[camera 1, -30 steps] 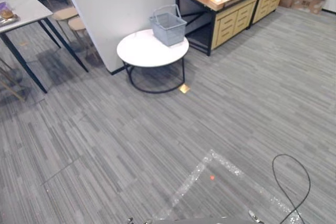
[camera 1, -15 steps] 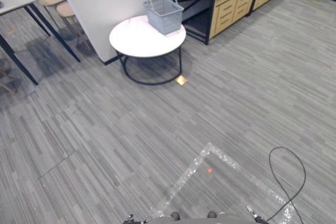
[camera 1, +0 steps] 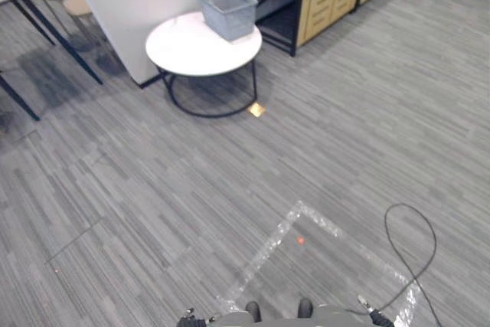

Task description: Pick vegetable in the basket

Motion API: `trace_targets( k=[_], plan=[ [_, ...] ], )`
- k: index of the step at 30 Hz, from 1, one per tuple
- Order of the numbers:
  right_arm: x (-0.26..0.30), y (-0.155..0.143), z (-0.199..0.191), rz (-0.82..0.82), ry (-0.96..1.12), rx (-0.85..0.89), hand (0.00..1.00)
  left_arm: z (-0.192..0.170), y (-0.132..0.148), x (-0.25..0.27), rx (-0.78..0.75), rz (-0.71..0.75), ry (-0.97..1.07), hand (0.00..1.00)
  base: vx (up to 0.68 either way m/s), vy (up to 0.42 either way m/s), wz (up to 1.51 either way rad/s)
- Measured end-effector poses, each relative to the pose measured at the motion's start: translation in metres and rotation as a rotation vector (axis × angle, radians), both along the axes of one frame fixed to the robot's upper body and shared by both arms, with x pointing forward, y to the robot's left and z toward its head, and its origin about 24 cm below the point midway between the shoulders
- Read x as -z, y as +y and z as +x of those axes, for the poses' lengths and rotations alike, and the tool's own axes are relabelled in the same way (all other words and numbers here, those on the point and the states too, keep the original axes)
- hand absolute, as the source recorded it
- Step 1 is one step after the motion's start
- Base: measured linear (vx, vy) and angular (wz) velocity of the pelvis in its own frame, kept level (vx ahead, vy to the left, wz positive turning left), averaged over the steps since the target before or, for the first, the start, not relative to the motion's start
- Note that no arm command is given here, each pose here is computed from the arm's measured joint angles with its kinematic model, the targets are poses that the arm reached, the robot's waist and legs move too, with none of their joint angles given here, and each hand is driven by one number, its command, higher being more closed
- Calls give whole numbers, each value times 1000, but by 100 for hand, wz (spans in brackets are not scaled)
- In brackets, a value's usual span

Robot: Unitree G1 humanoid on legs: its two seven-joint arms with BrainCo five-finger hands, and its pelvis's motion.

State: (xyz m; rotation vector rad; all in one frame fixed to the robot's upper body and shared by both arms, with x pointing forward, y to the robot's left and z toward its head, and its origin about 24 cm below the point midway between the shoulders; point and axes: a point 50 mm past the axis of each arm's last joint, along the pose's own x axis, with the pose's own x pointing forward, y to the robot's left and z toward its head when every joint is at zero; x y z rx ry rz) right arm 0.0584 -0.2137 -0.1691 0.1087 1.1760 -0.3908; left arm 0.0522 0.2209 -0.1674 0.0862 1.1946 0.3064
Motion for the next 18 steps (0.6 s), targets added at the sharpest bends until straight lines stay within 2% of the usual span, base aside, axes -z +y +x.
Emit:
trace_targets(
  k=[4,8,13,16,18],
  plan=[
    [-1,2,7,8,-23,-25,0,17,9,-6,-109,2,-94,0,-32,-100,18],
    [-3,-3,14,-10,-42,-56,0,18,-3,-4,-262,-57,-137,0,54,-18,12],
    [-9,-10,35,-36,-91,-63,0,9,-7,-2,-247,-63,-107,0,213,126,-13],
    [-12,-19,38,-76,-97,-114,0,-1,-19,2,-239,-88,-65,0,385,327,-44],
    [-11,-16,38,-74,-96,-136,0,-12,-17,4,-227,-77,-23,0,470,429,-43]
  ],
)
